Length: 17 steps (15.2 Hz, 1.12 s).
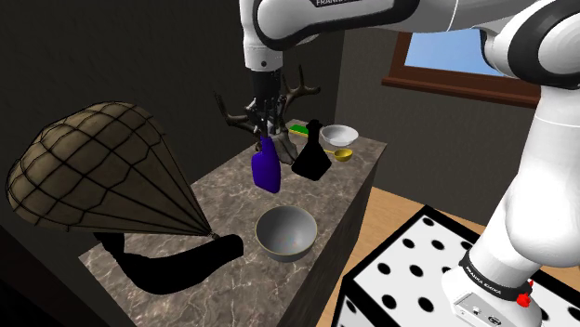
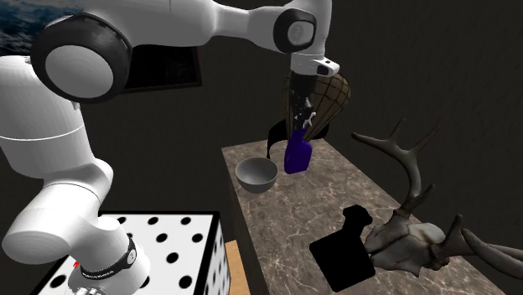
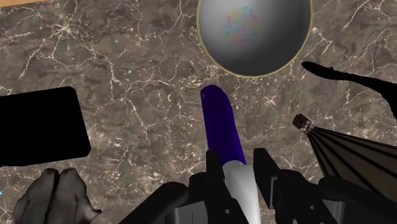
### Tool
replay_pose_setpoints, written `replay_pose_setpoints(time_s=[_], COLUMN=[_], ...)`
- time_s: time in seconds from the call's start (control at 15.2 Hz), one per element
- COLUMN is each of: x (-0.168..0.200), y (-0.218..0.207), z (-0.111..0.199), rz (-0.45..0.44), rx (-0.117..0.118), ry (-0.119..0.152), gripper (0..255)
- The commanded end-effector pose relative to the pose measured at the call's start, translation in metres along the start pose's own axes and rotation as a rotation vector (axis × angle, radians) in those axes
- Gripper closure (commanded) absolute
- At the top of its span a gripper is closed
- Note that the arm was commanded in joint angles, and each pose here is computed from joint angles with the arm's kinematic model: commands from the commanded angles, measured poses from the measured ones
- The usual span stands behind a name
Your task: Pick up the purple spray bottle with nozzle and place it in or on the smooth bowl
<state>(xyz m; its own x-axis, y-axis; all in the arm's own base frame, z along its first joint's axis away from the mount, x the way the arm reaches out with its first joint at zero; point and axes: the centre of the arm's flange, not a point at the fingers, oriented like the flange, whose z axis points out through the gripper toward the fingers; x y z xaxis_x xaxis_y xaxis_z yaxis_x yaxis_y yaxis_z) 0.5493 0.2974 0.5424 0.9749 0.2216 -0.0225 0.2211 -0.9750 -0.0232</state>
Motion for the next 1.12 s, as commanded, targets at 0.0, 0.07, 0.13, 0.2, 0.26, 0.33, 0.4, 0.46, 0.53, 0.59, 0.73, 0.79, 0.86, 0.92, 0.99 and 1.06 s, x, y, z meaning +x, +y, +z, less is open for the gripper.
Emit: replay_pose_setpoints(time_s=[0.0,0.07,0.13,0.2,0.26,0.33,0.4,0.46,0.53,0.59,0.73,0.79,0.86,0.92,0.99,1.06], x=[-0.001,-0.001,-0.001,-0.002,-0.002,-0.002,-0.002,-0.002,-0.002,-0.012,-0.032,-0.042,-0.052,-0.062,-0.072,-0.082], y=[-0.001,-0.001,-0.001,-0.001,-0.001,-0.001,-0.001,-0.002,-0.002,-0.007,-0.018,-0.023,-0.029,-0.034,-0.04,-0.045], z=[-0.01,-0.016,-0.021,-0.026,-0.031,-0.037,-0.042,-0.047,-0.049,-0.056,-0.069,-0.075,-0.082,-0.089,-0.095,-0.102], rz=[0.0,0.0,0.0,0.0,0.0,0.0,0.0,0.0,0.0,0.0,0.0,0.0,0.0,0.0,0.0,0.0], rx=[0.0,0.0,0.0,0.0,0.0,0.0,0.0,0.0,0.0,0.0,0.0,0.0,0.0,0.0,0.0,0.0], ry=[0.0,0.0,0.0,0.0,0.0,0.0,0.0,0.0,0.0,0.0,0.0,0.0,0.0,0.0,0.0,0.0], gripper=[255,255,255,255,255,255,255,255,255,255,255,255,255,255,255,255])
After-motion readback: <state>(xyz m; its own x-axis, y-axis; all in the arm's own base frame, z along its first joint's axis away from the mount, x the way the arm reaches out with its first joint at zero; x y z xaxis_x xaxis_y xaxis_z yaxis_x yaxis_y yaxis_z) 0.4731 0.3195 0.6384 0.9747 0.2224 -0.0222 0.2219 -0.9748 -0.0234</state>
